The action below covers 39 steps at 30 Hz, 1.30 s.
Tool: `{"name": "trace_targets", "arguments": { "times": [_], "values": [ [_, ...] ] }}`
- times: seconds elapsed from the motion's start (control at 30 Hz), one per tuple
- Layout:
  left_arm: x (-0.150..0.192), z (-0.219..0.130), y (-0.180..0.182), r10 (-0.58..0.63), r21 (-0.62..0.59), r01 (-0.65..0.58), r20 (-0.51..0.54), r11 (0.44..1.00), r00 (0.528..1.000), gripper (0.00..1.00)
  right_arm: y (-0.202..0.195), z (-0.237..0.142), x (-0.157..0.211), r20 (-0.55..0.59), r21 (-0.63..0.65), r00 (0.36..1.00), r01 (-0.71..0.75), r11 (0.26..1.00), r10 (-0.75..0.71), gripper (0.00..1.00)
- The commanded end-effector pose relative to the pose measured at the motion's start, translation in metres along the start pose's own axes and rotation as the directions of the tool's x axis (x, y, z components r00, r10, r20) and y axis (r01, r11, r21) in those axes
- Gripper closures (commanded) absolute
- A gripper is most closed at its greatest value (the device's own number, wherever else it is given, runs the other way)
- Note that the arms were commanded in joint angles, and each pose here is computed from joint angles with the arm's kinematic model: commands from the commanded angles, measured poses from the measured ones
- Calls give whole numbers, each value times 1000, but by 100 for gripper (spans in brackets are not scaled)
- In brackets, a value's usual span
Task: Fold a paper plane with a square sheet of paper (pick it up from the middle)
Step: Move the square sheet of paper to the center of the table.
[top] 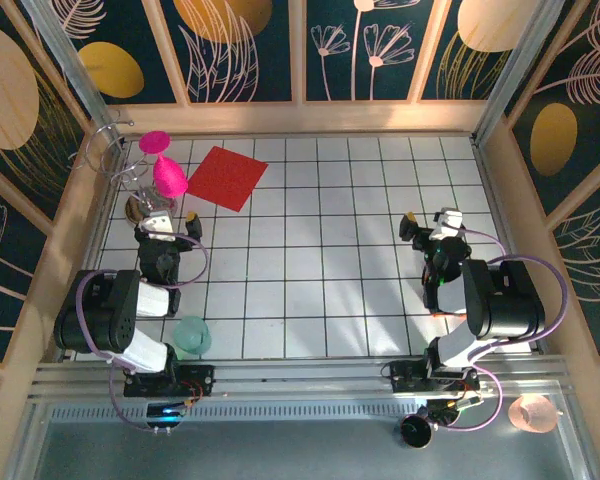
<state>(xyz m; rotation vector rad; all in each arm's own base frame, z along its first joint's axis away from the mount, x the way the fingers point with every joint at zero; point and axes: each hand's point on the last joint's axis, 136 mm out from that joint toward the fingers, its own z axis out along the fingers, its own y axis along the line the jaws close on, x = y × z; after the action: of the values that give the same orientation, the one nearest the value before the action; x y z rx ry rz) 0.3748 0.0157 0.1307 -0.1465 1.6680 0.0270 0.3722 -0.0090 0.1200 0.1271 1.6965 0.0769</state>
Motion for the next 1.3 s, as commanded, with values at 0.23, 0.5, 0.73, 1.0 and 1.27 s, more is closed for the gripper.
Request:
{"name": "trace_targets", "arguments": {
  "times": [0.23,0.5,0.73,1.0,1.27],
  "values": [
    [-8,1,3,1,-7,0,34,1000,999,1,0,4,-8,24,-4,1000,15,1000,-15,1],
    [-8,2,2,-1,-6,1,31,1000,1000,1,-1,4,-8,23,-2,1000,14,1000,-14,1],
    [-9,1,3,-3,-10,3,36,1000,999,1,-1,4,-7,23,-1,1000,14,1000,-14,1],
    [-21,-16,12,-30,-50,36,112,998,993,1,-2,1,-19,45,14,999,8,1000,-8,1],
    [-49,-35,30,-89,-142,110,146,984,985,1,10,4,-68,21,28,999,-40,999,39,1]
  ]
}}
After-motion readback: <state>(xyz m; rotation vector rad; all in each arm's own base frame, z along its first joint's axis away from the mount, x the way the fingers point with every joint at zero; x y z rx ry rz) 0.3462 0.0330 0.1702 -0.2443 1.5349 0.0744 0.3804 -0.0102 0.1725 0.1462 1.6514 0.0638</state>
